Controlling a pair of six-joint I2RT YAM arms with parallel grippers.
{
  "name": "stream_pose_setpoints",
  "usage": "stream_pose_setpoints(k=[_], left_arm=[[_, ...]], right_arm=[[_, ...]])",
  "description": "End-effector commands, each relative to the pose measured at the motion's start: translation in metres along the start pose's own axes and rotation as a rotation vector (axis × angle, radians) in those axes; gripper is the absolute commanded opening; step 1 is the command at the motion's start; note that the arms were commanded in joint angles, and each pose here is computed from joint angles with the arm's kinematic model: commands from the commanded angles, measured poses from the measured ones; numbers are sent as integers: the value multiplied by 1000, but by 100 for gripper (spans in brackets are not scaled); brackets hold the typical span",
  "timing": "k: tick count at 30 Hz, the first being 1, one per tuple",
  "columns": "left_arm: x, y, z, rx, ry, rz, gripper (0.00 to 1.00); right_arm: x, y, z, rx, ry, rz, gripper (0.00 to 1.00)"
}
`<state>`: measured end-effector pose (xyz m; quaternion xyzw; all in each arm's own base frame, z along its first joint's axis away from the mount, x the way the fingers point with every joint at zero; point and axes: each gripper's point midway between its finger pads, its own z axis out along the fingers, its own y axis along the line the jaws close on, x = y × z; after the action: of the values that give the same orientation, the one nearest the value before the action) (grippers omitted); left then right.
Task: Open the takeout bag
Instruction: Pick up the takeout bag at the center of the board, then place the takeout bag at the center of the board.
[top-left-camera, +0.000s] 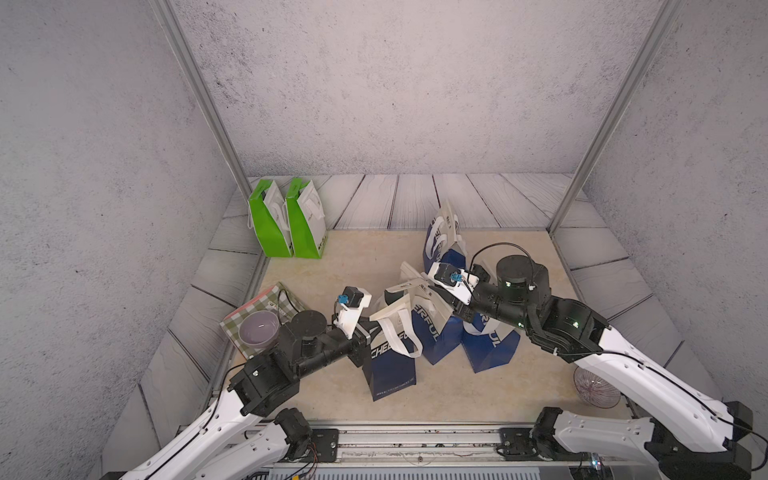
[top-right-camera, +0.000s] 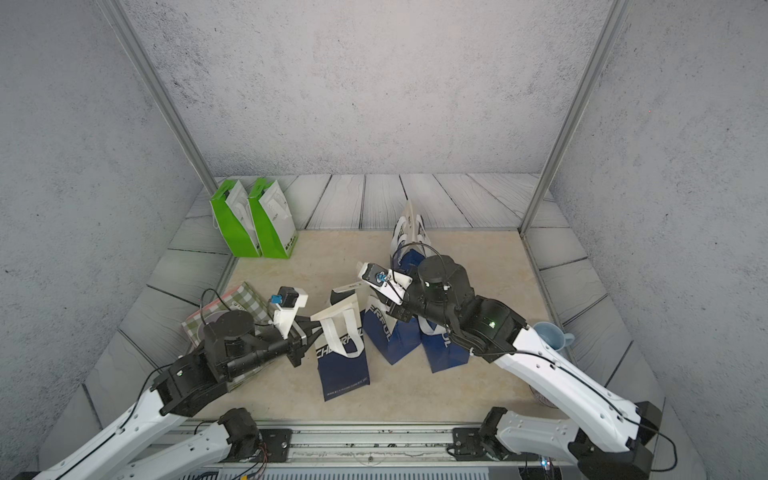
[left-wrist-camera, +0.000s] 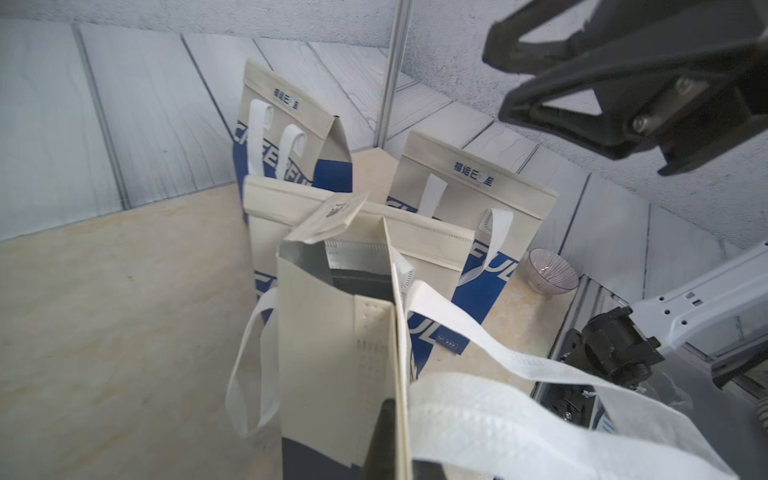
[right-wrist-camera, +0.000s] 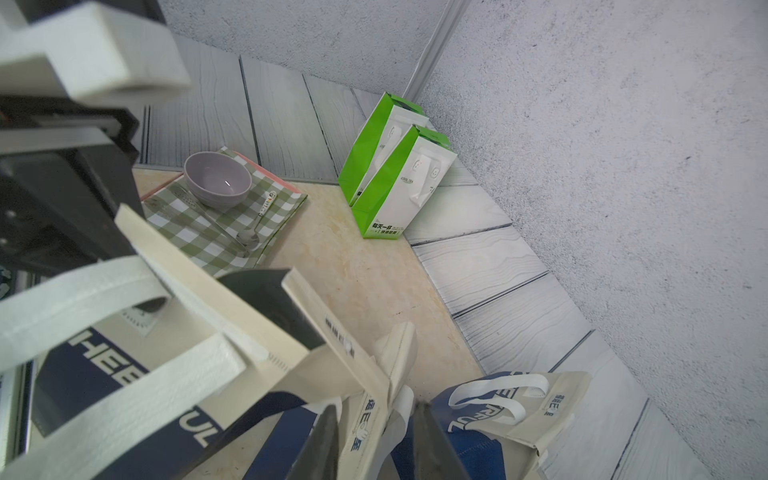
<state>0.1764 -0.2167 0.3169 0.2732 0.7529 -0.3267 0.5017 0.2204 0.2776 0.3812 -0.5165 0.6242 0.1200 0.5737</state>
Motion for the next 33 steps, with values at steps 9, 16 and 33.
stream_pose_setpoints(k=[9, 16, 33], left_arm=[[-133, 58, -26, -400, -158, 174, 0], [-185, 142, -6, -571, -191, 115, 0], [-217, 351, 101, -759, -292, 23, 0]], right_arm=[[20, -2, -29, 78, -25, 131, 32], [39, 4, -38, 81, 17, 144, 32], [58, 14, -59, 54, 72, 175, 32]])
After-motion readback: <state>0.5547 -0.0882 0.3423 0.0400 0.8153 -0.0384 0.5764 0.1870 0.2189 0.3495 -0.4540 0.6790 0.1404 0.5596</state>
